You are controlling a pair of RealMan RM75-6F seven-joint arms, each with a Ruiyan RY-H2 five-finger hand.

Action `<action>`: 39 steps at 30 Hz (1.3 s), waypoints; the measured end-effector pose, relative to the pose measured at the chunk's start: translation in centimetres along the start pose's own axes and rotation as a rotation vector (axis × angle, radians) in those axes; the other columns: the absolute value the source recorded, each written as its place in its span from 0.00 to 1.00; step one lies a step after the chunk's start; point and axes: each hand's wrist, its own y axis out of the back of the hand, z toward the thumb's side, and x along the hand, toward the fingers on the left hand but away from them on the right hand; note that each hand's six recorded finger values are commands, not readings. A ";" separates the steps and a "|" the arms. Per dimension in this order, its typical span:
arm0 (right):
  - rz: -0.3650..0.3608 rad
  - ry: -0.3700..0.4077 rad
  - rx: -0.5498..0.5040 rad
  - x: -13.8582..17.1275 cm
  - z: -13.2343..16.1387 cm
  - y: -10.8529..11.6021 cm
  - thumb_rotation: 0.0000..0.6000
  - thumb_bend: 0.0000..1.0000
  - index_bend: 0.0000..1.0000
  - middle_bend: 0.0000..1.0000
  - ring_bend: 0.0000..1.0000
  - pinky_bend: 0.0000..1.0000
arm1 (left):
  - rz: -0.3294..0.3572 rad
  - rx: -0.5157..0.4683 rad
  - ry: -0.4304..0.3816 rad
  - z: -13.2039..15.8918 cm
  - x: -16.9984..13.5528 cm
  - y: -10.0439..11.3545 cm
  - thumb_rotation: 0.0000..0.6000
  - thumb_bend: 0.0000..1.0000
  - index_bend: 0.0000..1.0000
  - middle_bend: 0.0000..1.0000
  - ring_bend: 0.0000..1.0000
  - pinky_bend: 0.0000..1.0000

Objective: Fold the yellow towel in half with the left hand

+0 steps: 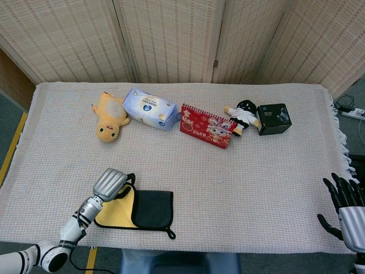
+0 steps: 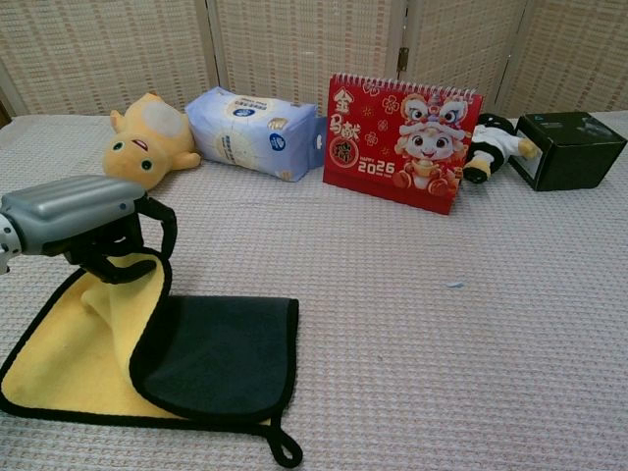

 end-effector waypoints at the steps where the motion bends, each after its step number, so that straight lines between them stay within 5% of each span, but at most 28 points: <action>1: -0.001 0.000 0.000 0.0 0.0 0.0 1.00 0.33 0.00 0.00 0.00 0.00 | 0.003 0.004 -0.001 0.0 0.0 0.0 1.00 0.49 0.58 1.00 1.00 1.00; 24: 0.001 0.009 0.003 0.2 0.2 -0.1 1.00 0.33 0.00 0.00 0.00 0.00 | 0.046 -0.011 0.021 -1.6 -4.2 0.5 1.00 0.49 0.66 1.00 1.00 1.00; 39: 0.005 0.020 0.004 0.4 0.7 -0.3 1.00 0.33 0.00 0.00 0.00 0.00 | 0.013 -0.077 0.027 -2.2 -9.9 -2.3 1.00 0.49 0.67 1.00 1.00 1.00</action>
